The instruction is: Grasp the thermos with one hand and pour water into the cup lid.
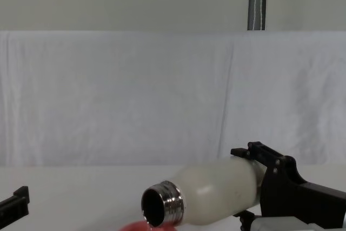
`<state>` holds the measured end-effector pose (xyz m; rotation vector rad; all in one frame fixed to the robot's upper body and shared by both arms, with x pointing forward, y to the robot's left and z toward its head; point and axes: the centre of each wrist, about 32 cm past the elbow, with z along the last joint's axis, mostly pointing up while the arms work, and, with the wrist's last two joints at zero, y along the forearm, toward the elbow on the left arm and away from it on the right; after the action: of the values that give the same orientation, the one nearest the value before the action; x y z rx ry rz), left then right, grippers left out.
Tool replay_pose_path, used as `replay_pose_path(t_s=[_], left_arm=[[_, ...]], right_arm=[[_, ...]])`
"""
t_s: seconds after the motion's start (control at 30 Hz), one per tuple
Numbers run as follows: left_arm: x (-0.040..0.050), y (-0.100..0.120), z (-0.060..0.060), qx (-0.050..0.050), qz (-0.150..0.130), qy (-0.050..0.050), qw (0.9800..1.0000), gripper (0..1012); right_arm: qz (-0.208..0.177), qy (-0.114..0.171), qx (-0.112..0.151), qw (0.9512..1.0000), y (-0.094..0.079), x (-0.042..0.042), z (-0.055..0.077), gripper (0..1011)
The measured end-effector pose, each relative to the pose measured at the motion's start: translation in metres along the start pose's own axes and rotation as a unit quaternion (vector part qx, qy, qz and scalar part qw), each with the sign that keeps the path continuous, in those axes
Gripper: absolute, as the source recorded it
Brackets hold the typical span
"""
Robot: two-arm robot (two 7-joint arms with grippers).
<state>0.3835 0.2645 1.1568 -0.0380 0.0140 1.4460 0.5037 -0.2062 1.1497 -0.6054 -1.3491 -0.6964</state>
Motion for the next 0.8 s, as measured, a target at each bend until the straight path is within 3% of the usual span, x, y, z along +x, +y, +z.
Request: replay_pose_path(t_s=[0.8], left_arm=[[0.0000, 0.0000, 0.0000, 0.000, 0.000, 0.000, 1.0000, 1001]], right_arm=[[0.001, 0.005, 0.000, 1.0000, -0.0001, -0.0008, 0.0004, 956]])
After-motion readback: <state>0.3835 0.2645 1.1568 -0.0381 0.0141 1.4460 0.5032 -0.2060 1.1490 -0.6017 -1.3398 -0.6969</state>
